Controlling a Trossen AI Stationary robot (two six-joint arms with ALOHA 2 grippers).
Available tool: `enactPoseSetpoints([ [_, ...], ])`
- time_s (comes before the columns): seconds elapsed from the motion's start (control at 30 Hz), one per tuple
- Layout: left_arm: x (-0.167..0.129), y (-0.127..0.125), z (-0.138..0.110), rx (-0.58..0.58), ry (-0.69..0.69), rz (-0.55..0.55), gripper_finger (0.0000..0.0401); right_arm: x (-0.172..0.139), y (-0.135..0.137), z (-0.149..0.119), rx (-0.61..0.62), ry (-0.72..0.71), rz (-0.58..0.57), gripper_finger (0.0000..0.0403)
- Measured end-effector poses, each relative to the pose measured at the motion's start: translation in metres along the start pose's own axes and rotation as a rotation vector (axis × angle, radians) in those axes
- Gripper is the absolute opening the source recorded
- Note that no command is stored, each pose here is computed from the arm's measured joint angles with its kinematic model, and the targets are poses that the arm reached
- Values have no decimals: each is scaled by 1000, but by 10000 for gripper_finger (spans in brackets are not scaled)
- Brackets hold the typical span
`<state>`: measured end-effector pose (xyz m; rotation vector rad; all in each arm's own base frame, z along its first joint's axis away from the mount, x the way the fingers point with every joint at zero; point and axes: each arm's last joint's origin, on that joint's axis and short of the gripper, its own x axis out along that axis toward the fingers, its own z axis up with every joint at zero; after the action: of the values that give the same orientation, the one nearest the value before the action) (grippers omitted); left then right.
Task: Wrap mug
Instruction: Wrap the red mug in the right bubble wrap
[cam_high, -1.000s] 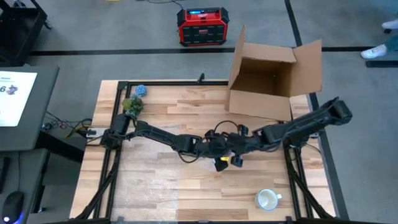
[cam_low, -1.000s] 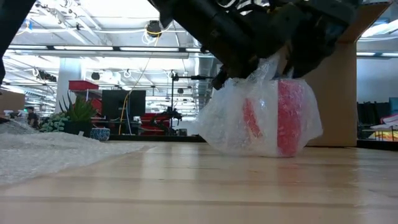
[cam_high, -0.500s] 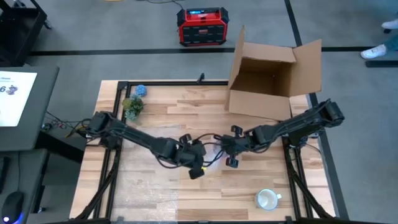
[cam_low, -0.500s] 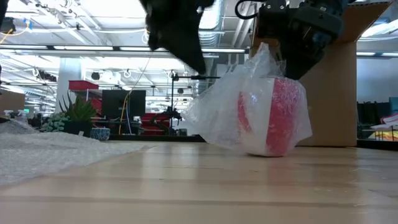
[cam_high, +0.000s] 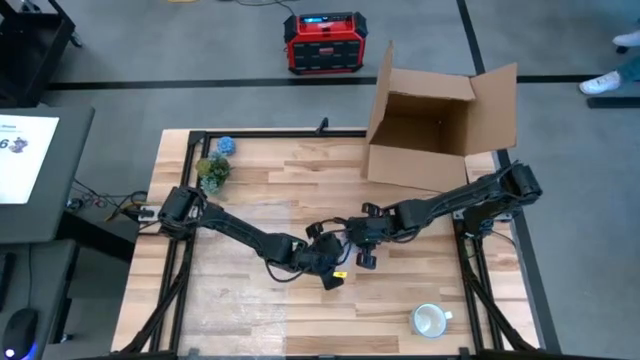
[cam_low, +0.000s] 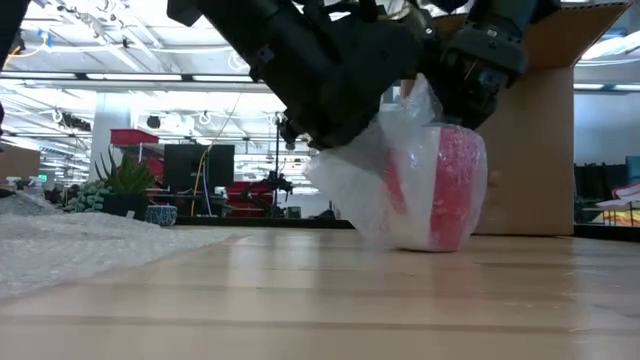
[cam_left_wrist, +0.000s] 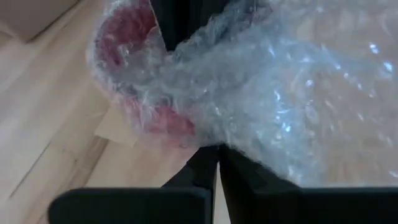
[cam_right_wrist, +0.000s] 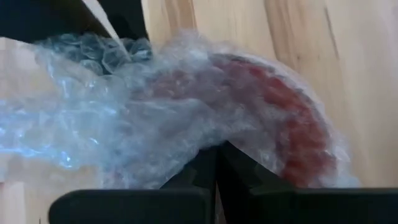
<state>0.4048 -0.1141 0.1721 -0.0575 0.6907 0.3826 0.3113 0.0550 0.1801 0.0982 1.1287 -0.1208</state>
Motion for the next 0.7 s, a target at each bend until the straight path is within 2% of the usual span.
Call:
enactPoseSetpoints([
  [0.23, -35, -3, 4, -17, 33, 1, 0, -28, 2, 14, -25, 30, -3, 0],
  [0.43, -44, -9, -2, -17, 62, -5, 0, -58, 3, 29, -26, -6, 10, 0],
  [0.57, -49, -12, -11, -24, 110, 6, 0, -62, 8, 34, -38, -35, 58, 0],
  [0.7, -58, -17, -17, -38, 137, 7, 0, -44, 13, 36, -55, -18, 93, 0],
])
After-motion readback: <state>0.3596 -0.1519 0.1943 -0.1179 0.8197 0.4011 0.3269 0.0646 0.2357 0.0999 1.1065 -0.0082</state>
